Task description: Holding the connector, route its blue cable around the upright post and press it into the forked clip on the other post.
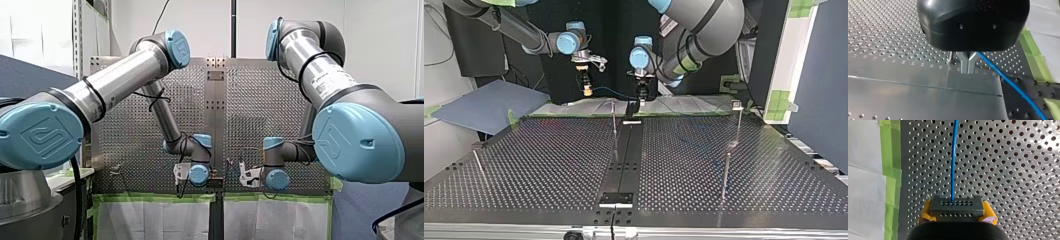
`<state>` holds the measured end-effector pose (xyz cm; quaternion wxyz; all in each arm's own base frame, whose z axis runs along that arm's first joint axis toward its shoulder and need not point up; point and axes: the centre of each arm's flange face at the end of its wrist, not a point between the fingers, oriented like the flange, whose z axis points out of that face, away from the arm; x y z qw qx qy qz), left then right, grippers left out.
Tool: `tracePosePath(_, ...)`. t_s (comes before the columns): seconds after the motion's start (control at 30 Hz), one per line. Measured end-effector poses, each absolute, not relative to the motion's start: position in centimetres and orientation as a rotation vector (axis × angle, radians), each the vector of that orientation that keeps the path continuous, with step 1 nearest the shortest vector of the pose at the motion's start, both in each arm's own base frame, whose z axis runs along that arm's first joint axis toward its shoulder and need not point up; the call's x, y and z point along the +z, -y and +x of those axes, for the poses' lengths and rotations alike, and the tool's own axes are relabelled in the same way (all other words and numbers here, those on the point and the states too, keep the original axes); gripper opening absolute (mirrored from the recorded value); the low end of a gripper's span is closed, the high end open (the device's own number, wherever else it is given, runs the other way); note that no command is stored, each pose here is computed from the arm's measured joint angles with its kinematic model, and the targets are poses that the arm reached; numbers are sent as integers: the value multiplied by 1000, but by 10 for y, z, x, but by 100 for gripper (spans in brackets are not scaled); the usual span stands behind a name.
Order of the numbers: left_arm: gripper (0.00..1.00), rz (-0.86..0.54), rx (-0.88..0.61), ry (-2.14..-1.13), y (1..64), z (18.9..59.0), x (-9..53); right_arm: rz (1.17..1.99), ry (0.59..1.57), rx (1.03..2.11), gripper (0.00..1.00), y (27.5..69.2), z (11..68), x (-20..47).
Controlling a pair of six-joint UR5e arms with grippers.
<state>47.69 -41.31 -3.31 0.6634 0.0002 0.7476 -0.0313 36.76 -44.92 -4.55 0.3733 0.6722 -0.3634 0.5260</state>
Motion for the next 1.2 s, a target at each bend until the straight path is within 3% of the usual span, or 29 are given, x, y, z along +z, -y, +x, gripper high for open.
tracePosePath(0.77, 1, 47, -10, -1691, 452, 426, -33, 1681, 956, 1340, 36, 467, 355, -43)
tracePosePath(1.2, 1, 78, -29, -1672, 476, 423, -23, 1659, 956, 1331, 36, 483, 349, -39)
